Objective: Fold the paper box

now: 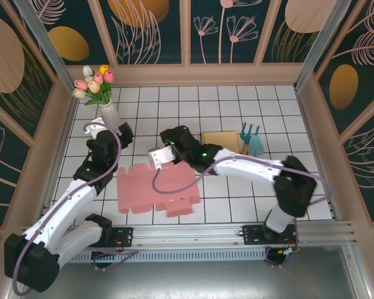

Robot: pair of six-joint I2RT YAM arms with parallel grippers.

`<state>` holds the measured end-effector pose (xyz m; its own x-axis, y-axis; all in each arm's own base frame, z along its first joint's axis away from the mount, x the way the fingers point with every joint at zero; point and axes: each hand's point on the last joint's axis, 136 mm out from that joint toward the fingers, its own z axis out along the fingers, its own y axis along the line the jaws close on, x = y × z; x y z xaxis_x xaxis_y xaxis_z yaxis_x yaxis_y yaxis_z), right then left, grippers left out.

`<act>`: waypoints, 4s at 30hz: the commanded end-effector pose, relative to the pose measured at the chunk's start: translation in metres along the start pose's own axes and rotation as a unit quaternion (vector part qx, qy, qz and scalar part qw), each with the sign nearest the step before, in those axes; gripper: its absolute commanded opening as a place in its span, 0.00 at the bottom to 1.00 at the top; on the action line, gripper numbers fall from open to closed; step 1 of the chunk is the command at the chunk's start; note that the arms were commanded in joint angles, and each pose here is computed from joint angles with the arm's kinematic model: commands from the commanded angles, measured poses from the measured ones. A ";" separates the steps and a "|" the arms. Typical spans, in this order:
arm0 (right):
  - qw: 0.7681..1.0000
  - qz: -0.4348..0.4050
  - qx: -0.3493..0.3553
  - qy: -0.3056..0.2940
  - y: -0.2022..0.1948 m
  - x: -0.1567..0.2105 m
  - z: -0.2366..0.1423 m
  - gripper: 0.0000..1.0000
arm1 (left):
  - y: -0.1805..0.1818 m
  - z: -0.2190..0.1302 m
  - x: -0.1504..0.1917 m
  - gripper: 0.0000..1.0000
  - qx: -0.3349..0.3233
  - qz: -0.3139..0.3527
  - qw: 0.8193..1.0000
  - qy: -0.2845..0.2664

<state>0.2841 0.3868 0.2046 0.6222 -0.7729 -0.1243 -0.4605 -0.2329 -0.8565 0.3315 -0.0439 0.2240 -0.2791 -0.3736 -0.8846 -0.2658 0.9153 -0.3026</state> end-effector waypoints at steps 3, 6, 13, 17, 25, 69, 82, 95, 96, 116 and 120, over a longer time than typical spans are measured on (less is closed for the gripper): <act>0.988 0.119 0.093 -0.041 -0.035 0.015 -0.090 0.99 | -0.051 0.016 0.010 0.98 0.110 0.051 0.992 0.033; 0.968 0.196 0.146 -0.063 -0.042 0.028 -0.134 0.99 | -0.087 0.029 0.028 0.98 0.179 0.103 0.975 0.085; 0.825 0.444 0.315 -0.151 -0.083 0.067 -0.215 0.99 | -0.115 0.061 0.100 0.91 0.272 0.236 0.920 0.157; 0.674 0.642 0.354 -0.092 -0.078 0.135 -0.218 0.99 | -0.103 0.078 0.165 0.87 0.281 0.305 0.873 0.256; 0.603 0.728 0.298 -0.131 -0.031 0.166 -0.181 0.99 | -0.101 0.076 0.200 0.90 0.328 0.368 0.813 0.309; 0.609 0.740 0.273 -0.077 -0.003 0.179 -0.162 0.99 | -0.153 0.032 0.211 0.06 0.455 0.310 0.768 0.326; 0.604 0.750 0.257 -0.084 -0.004 0.174 -0.164 0.99 | -0.114 -0.033 0.100 0.00 0.408 0.122 0.905 0.015; 0.659 0.729 0.144 -0.117 0.006 0.137 -0.134 0.75 | -0.063 -0.101 0.059 0.00 0.426 0.028 0.891 -0.151; 0.663 0.726 0.137 -0.115 0.009 0.136 -0.129 0.71 | -0.065 -0.104 0.060 0.00 0.437 0.032 0.886 -0.153; 0.624 0.756 0.194 -0.036 0.052 0.236 -0.101 0.42 | -0.082 -0.097 0.091 0.00 0.453 0.083 0.881 -0.110; 0.647 0.742 0.168 -0.052 0.053 0.230 -0.086 0.43 | -0.085 -0.098 0.093 0.00 0.458 0.086 0.878 -0.106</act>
<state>0.3441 0.1309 0.1554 -0.3845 0.0593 -0.9212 -0.3496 0.9142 0.2048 0.2439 -0.1680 0.1946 -0.0806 -0.2671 -0.9603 0.6123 0.7470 -0.2591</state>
